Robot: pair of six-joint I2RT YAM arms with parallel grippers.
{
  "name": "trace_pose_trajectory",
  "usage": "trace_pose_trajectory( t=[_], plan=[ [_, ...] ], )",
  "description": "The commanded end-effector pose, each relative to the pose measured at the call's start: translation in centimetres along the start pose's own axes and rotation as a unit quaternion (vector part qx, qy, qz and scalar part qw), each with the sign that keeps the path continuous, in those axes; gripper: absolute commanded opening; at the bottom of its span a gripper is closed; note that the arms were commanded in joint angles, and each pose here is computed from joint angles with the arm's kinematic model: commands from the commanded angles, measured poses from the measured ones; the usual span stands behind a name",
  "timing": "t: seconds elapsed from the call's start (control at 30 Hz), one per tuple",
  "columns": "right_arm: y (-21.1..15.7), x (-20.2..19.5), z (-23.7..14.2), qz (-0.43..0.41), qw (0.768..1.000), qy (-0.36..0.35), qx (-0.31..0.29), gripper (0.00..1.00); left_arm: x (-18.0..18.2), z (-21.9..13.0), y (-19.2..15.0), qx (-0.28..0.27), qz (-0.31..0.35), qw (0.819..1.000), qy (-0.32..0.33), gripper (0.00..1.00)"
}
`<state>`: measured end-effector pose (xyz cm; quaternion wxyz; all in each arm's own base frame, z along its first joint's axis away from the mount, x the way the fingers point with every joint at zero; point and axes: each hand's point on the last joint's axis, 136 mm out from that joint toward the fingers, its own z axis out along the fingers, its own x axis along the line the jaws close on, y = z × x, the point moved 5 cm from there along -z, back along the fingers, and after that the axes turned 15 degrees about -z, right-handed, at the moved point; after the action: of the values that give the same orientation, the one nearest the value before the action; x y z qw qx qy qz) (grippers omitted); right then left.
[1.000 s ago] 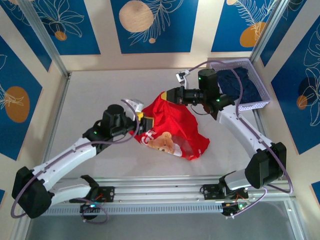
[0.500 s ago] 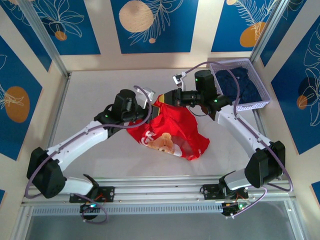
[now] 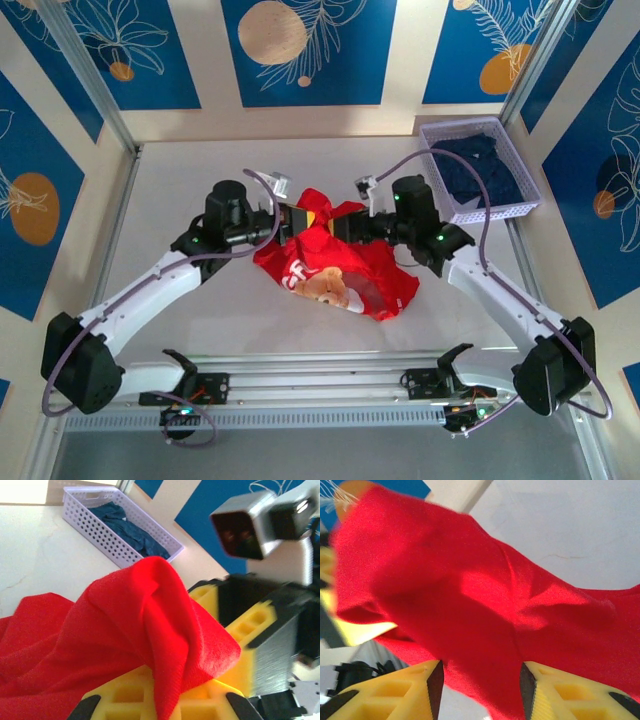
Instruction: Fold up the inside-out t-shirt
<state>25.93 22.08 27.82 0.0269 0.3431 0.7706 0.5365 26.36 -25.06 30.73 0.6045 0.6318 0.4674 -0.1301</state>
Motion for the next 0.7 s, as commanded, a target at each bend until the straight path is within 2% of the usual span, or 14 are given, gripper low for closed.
trace_pose_trajectory(
  t=[0.0,0.1,0.2,0.3,0.43,0.53,0.57,0.67],
  plan=[
    [0.5,0.4,1.0,-0.070,0.997,-0.014,-0.020,0.49,-1.6,-0.9,0.5,-0.013,0.007,0.999,-0.038,0.00],
    [0.8,0.2,1.7,-0.086,0.995,-0.037,-0.020,0.49,-1.4,-1.0,0.3,-0.011,0.008,0.999,-0.034,0.00],
    [1.3,-0.2,1.8,-0.096,0.994,-0.052,-0.019,0.43,-1.0,-1.0,0.0,-0.009,0.008,1.000,-0.025,0.00],
    [1.4,0.0,2.0,-0.109,0.993,-0.041,-0.019,0.43,-0.9,-1.1,-0.1,-0.011,0.009,1.000,-0.020,0.00],
    [0.4,1.1,2.5,-0.137,0.990,-0.003,-0.011,0.48,-0.9,-1.2,0.1,-0.015,0.010,1.000,-0.017,0.00],
    [-0.1,1.1,3.0,-0.150,0.989,-0.005,-0.006,0.48,-1.1,-1.2,0.1,-0.013,0.011,1.000,-0.021,0.00],
    [-0.1,0.9,3.1,-0.150,0.989,-0.010,-0.004,0.46,-1.1,-1.3,0.1,-0.013,0.011,1.000,-0.020,0.00],
    [0.5,0.7,2.9,-0.148,0.989,-0.022,-0.005,0.21,-0.8,-1.3,0.1,-0.014,0.014,1.000,-0.009,0.00]
  ],
)
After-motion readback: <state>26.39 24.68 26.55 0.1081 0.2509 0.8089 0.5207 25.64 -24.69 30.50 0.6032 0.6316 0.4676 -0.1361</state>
